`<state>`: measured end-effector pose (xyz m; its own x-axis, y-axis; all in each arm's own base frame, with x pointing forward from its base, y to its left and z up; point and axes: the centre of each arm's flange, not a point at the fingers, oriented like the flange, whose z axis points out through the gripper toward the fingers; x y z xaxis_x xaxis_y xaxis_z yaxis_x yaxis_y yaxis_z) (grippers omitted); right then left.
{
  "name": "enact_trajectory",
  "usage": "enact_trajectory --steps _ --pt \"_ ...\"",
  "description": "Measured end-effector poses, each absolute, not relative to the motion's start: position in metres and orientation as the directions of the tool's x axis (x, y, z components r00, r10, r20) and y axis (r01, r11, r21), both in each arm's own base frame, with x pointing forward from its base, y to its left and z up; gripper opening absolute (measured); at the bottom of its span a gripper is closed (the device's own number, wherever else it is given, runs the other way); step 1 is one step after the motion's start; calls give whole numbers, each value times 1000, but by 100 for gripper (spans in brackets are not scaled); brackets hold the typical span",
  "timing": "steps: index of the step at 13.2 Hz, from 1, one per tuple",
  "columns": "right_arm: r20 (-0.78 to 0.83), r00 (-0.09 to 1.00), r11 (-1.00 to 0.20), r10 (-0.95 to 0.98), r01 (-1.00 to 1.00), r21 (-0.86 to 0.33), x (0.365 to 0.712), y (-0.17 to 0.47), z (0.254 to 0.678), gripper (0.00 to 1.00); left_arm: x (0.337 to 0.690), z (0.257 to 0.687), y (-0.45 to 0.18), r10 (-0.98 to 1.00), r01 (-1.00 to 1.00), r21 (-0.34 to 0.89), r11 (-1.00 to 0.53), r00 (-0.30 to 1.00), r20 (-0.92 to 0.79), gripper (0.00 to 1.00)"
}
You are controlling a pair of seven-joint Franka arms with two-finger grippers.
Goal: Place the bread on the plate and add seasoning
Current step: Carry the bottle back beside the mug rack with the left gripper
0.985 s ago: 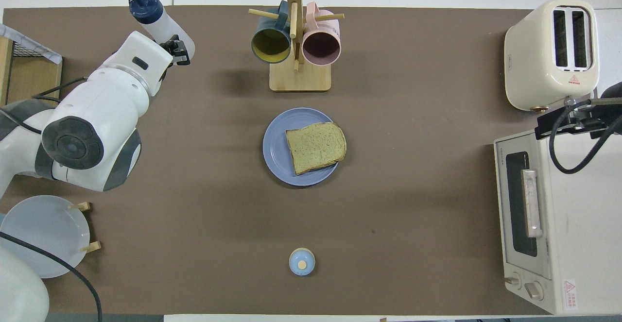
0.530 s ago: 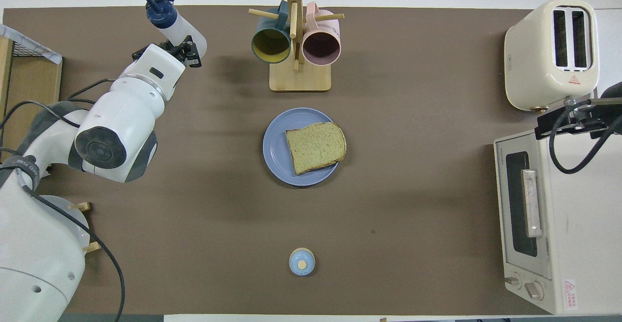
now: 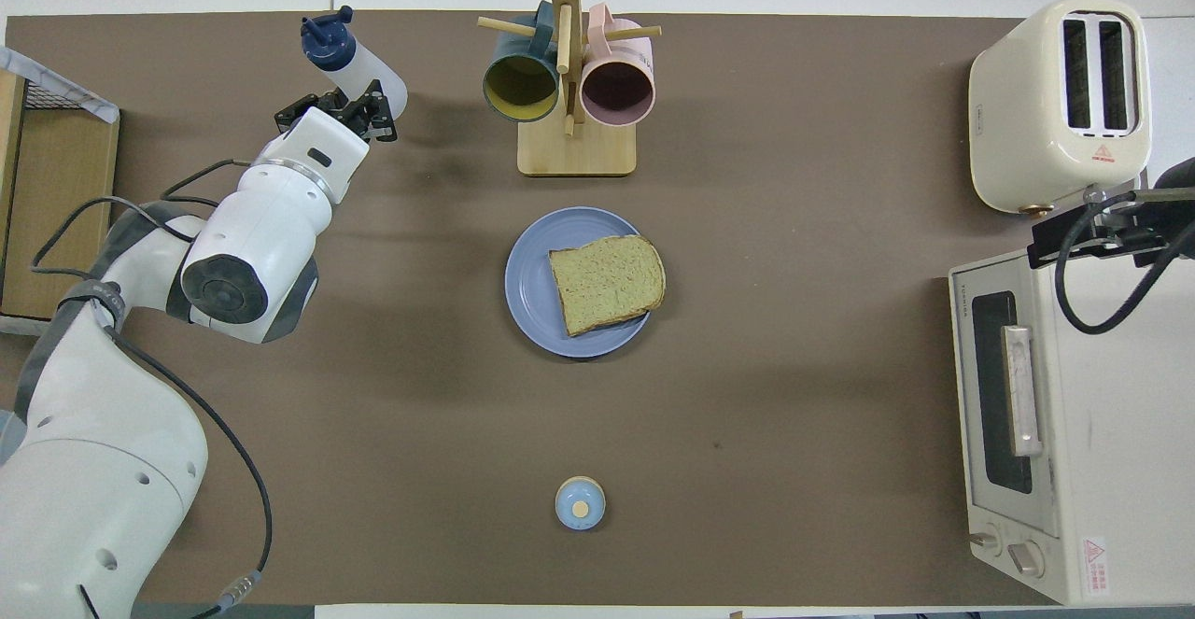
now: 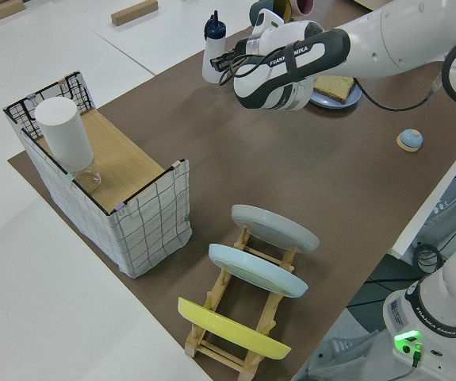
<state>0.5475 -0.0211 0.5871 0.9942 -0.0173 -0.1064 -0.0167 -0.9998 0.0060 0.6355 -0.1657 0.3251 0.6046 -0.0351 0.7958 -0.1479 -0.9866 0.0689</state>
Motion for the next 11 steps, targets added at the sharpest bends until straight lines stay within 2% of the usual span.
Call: enact_trajectory --steps 11 --pt "-106 994 -1000 -17 -17 6 547 -21 587 100 638 303 -165 -69 -168 43 -985 605 794 36"
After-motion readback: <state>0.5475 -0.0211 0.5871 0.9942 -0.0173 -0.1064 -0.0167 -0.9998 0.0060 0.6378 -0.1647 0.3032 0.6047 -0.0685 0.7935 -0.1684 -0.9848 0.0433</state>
